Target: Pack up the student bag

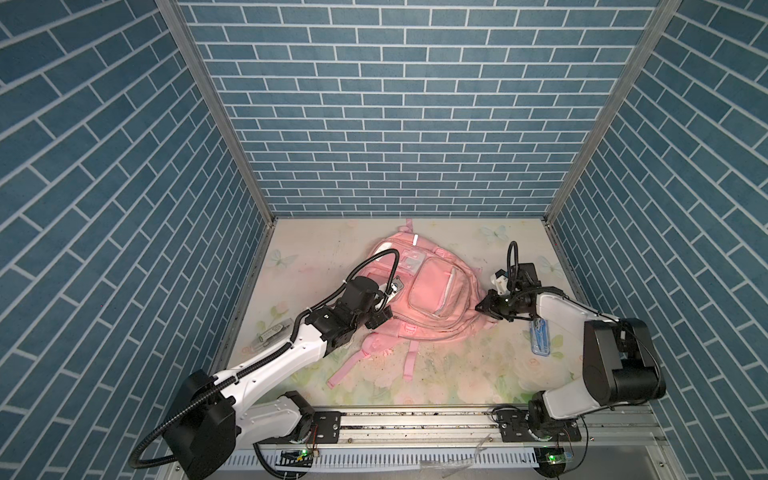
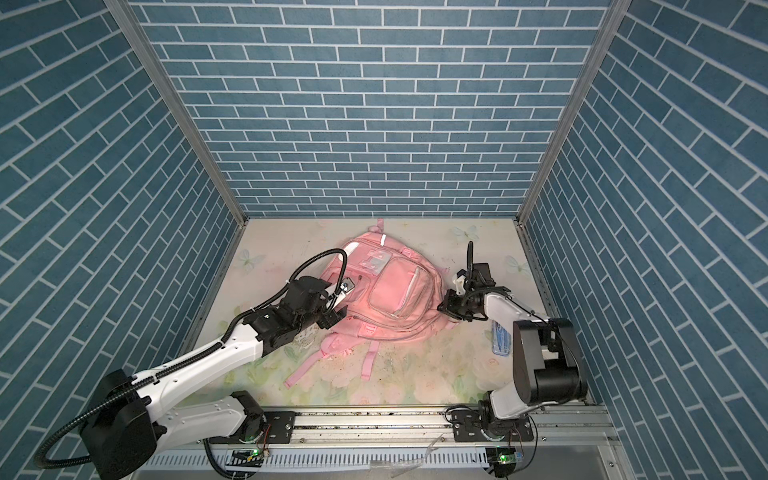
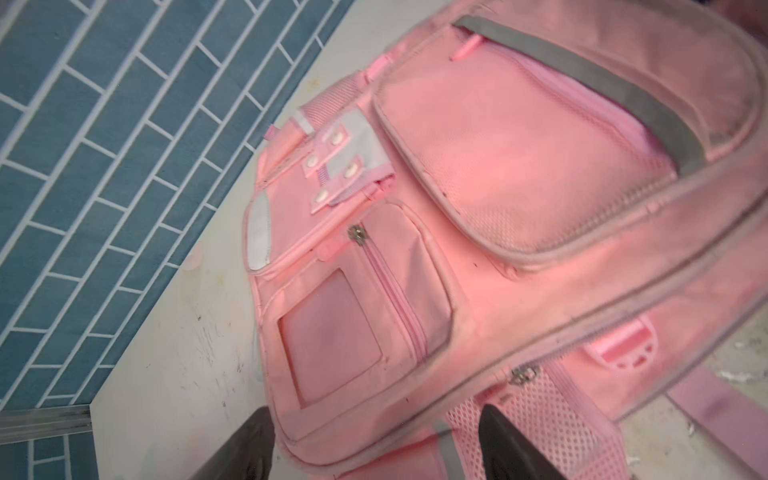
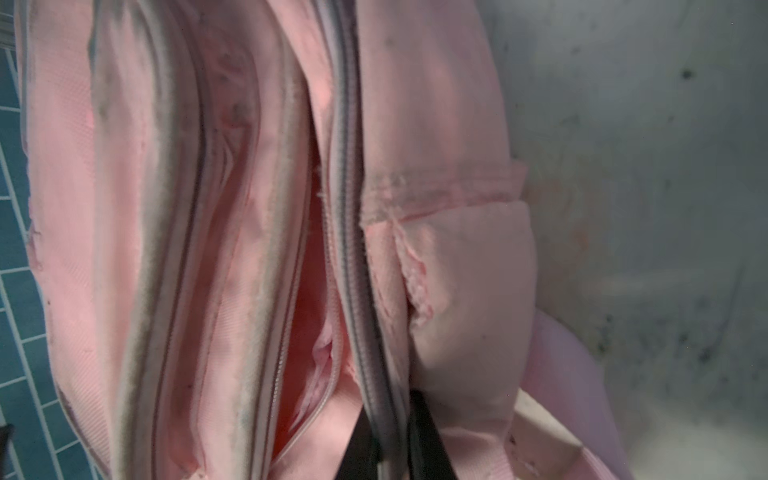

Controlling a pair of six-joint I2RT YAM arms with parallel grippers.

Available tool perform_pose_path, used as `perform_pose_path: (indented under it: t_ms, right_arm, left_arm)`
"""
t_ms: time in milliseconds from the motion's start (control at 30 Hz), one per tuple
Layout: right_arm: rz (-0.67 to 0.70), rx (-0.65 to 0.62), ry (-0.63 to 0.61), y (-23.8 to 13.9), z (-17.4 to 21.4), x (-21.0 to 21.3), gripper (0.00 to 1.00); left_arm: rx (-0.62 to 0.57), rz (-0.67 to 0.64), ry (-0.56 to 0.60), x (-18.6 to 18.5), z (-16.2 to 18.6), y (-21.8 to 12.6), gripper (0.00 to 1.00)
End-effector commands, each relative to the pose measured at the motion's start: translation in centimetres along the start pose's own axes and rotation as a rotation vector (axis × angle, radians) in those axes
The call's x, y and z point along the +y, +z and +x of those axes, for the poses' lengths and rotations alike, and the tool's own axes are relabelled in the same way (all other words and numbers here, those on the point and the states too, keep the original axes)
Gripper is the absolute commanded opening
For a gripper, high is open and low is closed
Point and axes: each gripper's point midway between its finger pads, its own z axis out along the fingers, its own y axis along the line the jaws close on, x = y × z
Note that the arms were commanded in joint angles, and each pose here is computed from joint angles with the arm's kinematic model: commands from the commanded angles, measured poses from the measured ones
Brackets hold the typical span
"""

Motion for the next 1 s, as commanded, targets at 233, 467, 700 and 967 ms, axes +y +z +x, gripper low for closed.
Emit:
perform_pose_path:
  t_ms: [233, 467, 700, 967]
  right_arm:
    - [0.055, -0.008, -0.179, 1.2, -9.5, -0.2, 0.15]
    - [0.076, -0.065, -0.243, -0.3, -13.2, 1.3, 0.29]
    - [0.102, -0.246, -0.311, -5.2, -12.0, 3.0, 0.43]
    - [0.047, -0.394, -0.51, -6.1, -4.8, 7.4, 0.39]
  left_arm:
    - [-0.056, 0.114, 0.211, -2.6, 0.0, 0.6, 0.78]
    - [0.006, 0.153, 0.232, -3.7, 0.8, 3.7, 0.76]
    - [0.03, 0.072, 0.164, -2.9, 1.1, 7.1, 0.63]
    - [0.02, 0.133, -0.019, -3.8, -0.4, 7.9, 0.19]
